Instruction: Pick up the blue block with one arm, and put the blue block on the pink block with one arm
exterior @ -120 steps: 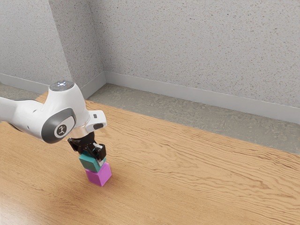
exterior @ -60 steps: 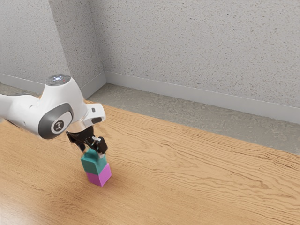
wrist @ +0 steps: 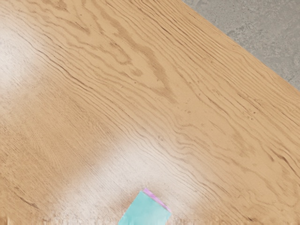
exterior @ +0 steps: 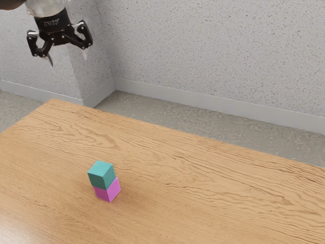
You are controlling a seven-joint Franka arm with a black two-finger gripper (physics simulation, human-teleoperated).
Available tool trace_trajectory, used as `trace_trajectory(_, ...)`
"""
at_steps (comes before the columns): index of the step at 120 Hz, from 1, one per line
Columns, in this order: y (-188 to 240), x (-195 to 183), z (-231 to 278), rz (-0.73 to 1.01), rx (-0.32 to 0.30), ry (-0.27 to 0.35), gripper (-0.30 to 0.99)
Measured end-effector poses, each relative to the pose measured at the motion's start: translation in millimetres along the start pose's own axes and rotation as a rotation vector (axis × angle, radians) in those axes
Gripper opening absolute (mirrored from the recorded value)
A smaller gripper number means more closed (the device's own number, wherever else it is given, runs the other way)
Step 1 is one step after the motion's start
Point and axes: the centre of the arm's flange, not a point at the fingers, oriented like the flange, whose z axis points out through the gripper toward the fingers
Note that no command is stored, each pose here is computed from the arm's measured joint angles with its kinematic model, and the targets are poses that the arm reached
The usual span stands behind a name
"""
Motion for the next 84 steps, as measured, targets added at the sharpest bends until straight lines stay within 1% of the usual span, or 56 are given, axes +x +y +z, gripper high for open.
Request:
trace_trajectory(9,-22,-9,15,-0.135,0.101,-0.095,0.69)
trace_trajectory(15,-32,-15,22,-0.212,0.158,-0.148,0.69)
trace_trajectory(24,-51,-15,26,-0.345,0.207,-0.214,0.69)
trace_trajectory(33,-60,-16,27,-0.444,0.245,-0.247,0.69)
trace_trajectory(40,-69,-10,26,-0.525,0.252,-0.248,0.69)
trace_trajectory(51,-76,-4,21,-0.63,0.239,-0.243,0.69)
trace_trajectory(66,-73,-5,9,-0.716,0.221,-0.226,0.69)
trace_trajectory(84,-72,-5,6,-0.8,0.224,-0.212,0.69)
